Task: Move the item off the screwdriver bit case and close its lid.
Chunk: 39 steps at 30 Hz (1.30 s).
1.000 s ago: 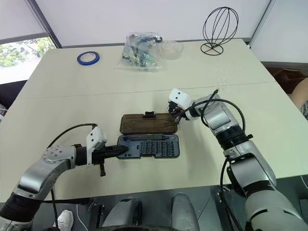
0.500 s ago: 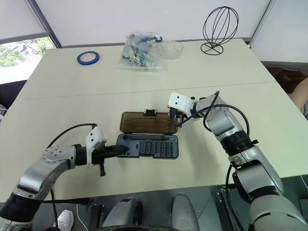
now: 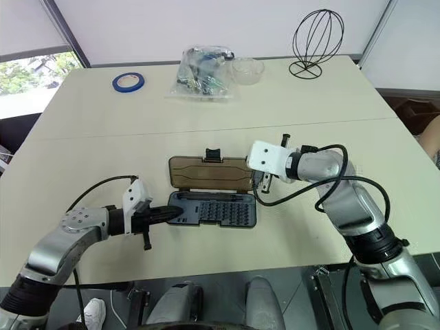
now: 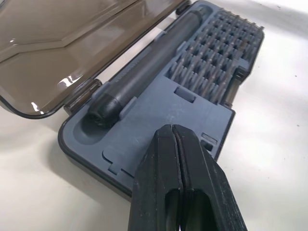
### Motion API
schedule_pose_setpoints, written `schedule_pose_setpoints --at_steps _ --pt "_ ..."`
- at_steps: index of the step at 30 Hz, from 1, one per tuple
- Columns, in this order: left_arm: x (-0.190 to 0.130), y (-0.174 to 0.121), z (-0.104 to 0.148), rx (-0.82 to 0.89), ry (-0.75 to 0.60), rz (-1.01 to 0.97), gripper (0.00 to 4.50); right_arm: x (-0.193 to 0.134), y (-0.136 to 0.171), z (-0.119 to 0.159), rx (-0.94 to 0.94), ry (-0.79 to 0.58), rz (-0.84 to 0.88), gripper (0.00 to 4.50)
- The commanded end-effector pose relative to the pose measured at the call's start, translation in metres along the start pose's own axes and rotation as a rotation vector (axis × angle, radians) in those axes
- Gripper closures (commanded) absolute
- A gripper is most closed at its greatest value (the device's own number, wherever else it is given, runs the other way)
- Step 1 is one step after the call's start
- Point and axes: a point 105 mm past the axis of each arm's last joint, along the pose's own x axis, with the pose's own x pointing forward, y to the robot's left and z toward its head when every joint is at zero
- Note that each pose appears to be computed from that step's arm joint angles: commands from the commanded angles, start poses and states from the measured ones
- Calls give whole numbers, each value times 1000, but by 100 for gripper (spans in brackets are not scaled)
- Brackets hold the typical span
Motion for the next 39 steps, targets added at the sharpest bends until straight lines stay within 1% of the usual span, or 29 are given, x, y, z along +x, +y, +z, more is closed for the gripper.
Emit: schedule_pose_setpoints --at_steps 1,9,12,14,16,18,21,23,26,29,32,33,39 --pt "-3 6 -10 -52 30 35 450 -4 4 23 -16 -88 6 447" --pt "-3 8 -1 -44 11 36 450 -1 5 19 -6 -79 5 447" --pt "-3 7 10 -39 -22 27 450 0 5 18 -18 -76 4 447" --pt "-4 10 21 -22 -47 41 450 0 6 17 -42 -71 9 447" --pt "-6 16 43 -33 -130 68 450 1 7 16 -53 -68 11 447" --pt "-8 21 56 -46 -178 88 450 2 7 15 -57 -68 11 447" --pt "-21 41 88 -114 -326 159 450 3 9 14 -66 -71 17 447" --pt "-28 53 94 -150 -362 203 450 4 9 14 -68 -73 18 447" --pt "-37 67 95 -182 -373 256 450 5 8 14 -68 -75 15 447" --pt "-43 78 88 -180 -343 298 450 6 7 13 -68 -78 12 447" --pt "-47 90 75 -202 -306 346 450 7 6 13 -74 -80 11 447" --pt "-46 94 67 -208 -277 358 450 7 6 14 -74 -82 9 447" --pt "-32 94 35 -237 -188 320 450 6 4 17 -79 -91 0 447"
